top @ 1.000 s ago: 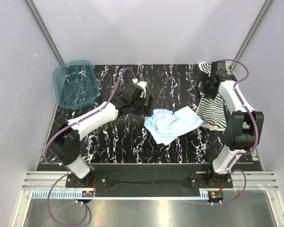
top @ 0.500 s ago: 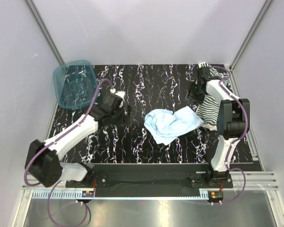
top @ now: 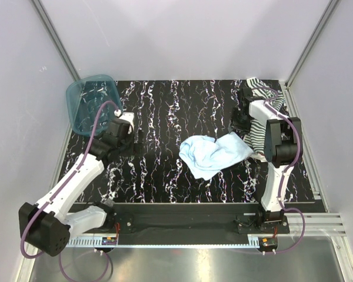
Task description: Roll the towels
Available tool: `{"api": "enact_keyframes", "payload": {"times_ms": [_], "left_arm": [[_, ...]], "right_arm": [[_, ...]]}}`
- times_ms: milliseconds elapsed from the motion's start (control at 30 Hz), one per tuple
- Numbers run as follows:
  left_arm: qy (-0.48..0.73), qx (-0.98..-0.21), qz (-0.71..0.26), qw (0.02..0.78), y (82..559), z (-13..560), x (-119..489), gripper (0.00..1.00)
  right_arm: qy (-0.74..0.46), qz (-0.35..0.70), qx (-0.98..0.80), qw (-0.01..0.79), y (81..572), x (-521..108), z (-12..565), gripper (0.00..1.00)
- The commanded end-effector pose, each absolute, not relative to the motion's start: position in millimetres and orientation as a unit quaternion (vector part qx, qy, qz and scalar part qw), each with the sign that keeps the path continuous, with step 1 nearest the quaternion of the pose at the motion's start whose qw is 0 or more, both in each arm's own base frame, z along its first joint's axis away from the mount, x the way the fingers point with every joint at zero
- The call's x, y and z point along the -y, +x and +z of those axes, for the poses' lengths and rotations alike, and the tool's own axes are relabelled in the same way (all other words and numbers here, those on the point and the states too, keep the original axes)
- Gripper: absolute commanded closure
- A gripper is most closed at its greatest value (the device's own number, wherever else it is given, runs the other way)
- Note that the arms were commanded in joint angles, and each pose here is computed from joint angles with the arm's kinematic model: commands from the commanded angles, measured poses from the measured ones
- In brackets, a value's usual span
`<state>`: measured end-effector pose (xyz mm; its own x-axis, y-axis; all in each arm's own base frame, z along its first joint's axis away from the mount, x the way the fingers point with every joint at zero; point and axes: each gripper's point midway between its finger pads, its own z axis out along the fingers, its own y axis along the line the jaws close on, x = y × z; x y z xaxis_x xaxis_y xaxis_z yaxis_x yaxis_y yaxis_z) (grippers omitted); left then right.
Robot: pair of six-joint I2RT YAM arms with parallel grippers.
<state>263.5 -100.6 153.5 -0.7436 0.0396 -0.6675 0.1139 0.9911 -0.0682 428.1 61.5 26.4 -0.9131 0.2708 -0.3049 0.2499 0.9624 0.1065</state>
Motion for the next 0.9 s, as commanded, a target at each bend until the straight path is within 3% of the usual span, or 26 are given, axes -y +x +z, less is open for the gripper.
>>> {"api": "enact_keyframes", "payload": {"times_ms": [0, 300, 433, 567, 867], "left_arm": [[0.050, -0.932, -0.044, 0.355, 266, 148, 97, 0.08], [0.049, -0.932, -0.050, 0.355, 269, 147, 98, 0.08], [0.049, -0.932, -0.050, 0.355, 268, 147, 98, 0.09], [0.049, -0.933, -0.049, 0.354, 268, 146, 98, 0.09], [0.049, -0.933, -0.047, 0.354, 269, 146, 97, 0.09]], "right_arm": [[0.127, 0.012, -0.977, 0.171, 436, -55, 31, 0.43], [0.122, 0.015, -0.977, 0.173, 439, -62, 25, 0.60], [0.115, 0.017, -0.978, 0.173, 440, -68, 24, 0.86], [0.114, 0.016, -0.977, 0.178, 441, -69, 28, 1.00], [0.098, 0.041, -0.963, 0.249, 449, -86, 103, 1.00]]}}
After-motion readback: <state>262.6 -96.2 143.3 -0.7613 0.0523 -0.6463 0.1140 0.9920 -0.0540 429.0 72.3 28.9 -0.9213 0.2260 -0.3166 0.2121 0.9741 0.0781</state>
